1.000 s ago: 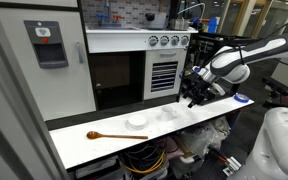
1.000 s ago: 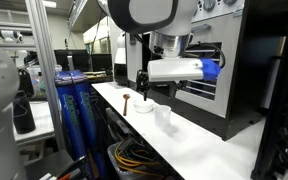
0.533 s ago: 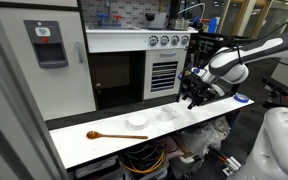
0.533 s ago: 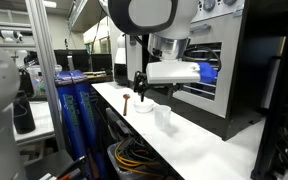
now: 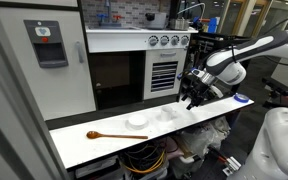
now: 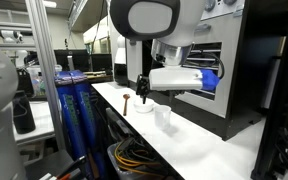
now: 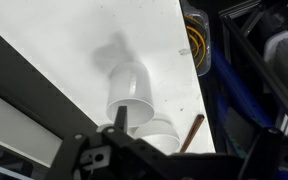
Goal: Lift the white cup and empty its contents into the bowl
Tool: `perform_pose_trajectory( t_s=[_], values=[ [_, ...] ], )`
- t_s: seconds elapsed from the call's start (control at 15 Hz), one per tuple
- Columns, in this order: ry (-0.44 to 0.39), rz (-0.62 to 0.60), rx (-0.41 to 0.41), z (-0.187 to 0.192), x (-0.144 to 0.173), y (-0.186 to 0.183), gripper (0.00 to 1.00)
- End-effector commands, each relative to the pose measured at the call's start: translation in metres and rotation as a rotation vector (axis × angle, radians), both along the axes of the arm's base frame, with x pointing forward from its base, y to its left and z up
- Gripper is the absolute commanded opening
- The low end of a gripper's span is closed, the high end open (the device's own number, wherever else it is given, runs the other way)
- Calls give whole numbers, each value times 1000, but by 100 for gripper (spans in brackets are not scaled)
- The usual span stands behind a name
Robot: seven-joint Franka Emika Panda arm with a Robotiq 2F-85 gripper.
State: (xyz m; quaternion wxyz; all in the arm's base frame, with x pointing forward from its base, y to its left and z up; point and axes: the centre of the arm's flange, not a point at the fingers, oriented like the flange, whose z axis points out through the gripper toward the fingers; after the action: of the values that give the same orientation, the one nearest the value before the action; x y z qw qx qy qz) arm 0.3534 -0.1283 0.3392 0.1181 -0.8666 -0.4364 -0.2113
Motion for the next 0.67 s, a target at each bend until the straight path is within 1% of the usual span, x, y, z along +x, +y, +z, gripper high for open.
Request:
perform_pose_trajectory(
  t_s=[0.0,0.47,0.6],
  values=[
    [-12,24,-7,-23,14,-19,100],
    [-18,40,-6,-46,25,-30,100],
    [-20,36,8,-54,29,-32,100]
  ],
)
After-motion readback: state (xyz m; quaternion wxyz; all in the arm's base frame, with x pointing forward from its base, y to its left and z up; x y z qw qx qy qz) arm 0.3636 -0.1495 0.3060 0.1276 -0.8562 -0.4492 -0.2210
